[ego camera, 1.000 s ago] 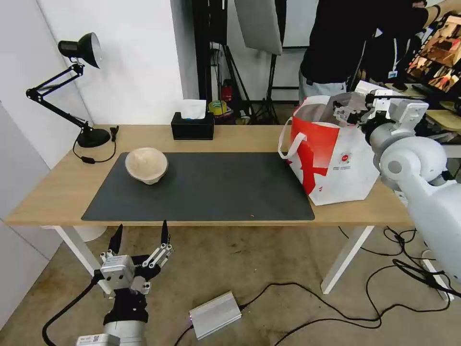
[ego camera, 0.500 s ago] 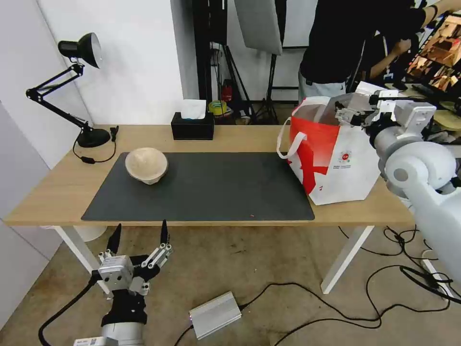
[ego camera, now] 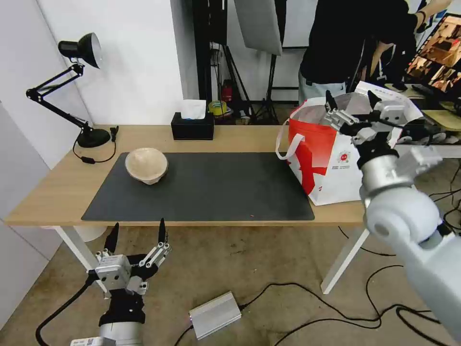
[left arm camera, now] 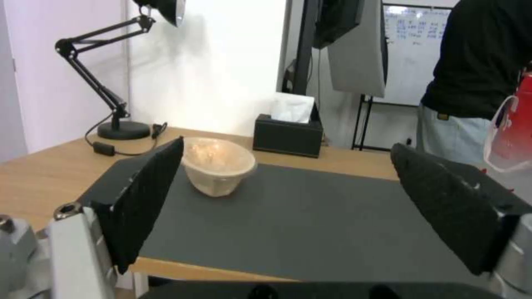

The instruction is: Pick up the trash from the table and place it into the takeout bag.

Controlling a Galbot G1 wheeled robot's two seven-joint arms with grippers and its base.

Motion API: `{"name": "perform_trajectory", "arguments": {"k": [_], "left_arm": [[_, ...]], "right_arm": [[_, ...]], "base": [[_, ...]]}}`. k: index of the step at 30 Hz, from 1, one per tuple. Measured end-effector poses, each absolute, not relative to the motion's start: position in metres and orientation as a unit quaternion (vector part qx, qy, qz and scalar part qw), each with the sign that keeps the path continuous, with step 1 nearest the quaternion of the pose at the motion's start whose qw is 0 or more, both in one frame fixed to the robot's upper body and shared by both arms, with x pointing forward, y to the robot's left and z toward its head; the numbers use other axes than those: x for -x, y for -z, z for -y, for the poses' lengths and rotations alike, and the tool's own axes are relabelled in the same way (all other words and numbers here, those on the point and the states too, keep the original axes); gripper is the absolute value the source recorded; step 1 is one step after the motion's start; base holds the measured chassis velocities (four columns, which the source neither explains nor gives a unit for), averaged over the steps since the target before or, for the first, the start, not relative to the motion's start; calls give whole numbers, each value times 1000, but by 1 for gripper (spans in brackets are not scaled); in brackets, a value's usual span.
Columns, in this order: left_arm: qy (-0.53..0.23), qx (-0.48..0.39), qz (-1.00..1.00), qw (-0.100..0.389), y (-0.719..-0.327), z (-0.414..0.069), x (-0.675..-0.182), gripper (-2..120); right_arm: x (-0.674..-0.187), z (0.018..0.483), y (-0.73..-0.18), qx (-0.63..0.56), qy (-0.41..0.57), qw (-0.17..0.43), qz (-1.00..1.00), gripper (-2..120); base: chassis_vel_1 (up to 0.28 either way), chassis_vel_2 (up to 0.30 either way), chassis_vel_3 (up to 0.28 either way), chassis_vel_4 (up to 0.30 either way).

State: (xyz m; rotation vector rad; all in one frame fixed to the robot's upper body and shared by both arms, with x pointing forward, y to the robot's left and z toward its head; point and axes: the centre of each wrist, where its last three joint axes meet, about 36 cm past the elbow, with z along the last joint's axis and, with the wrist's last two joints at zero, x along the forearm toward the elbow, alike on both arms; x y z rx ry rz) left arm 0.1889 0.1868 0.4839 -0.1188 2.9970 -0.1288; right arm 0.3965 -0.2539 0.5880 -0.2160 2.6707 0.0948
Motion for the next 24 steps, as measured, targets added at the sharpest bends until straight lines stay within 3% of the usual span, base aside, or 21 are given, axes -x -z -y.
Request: {"name": "perform_trajectory", "arguments": {"k": [7, 24], "left_arm": [[44, 40, -996, 70, -482, -187, -190, 100], [45, 40, -996, 71, -482, -187, -191, 100]], "right_arm": [[-360, 231, -561, 76, -32, 215, -973, 100], [-325, 217, -530, 32, -8, 213, -977, 100]], "base": [[0, 0, 0, 0], [0, 0, 0, 0]]}}
